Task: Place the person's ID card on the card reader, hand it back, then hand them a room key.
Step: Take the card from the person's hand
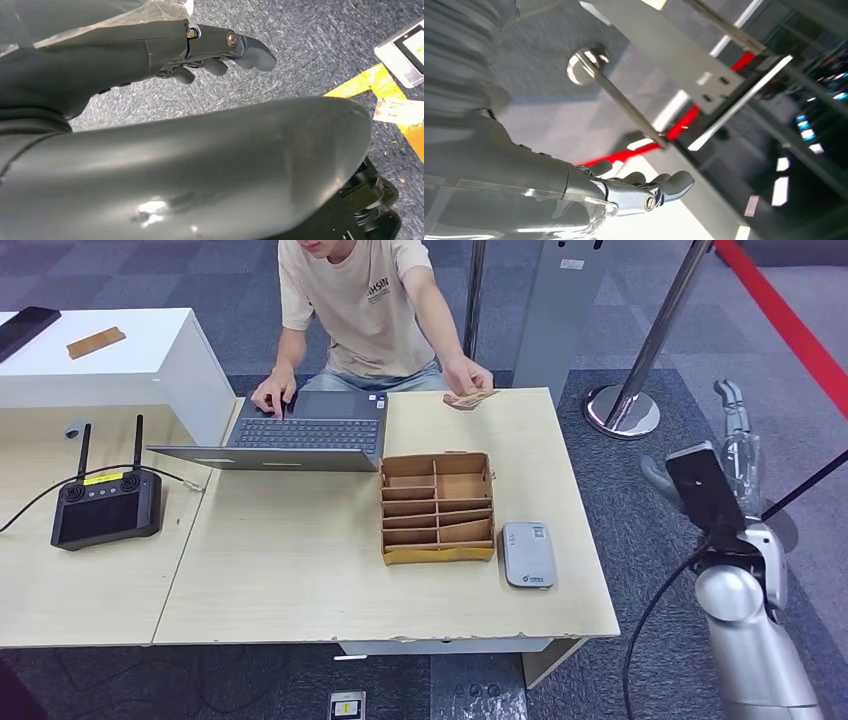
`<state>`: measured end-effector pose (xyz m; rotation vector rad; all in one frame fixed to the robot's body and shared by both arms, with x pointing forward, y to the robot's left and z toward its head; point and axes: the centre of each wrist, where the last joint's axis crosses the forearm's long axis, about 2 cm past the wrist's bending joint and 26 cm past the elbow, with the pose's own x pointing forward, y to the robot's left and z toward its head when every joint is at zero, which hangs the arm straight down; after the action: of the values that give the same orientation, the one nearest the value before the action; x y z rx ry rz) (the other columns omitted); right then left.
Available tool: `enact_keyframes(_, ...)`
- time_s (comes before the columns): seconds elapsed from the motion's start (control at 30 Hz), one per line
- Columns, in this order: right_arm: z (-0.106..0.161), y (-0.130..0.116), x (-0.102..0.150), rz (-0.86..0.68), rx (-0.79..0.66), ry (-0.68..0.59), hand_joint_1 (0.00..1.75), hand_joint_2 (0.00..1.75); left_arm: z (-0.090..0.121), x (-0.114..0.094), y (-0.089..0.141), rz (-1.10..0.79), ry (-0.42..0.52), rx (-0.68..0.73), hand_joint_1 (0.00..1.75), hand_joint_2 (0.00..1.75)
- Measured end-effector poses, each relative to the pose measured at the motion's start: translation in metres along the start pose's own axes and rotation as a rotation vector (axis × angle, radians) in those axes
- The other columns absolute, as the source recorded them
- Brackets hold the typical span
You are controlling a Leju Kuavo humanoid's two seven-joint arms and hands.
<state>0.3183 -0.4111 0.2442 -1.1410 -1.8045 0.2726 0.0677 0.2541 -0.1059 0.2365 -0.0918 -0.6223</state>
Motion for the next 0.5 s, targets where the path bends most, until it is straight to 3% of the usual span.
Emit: enact_keyframes(0.5,-0.015,0.025,0.088,0.299,0.003,-0.392,0.00,1.75,-0.001,-0.001,0.002,-0.034,-0.037,0.010,0.00,0.00)
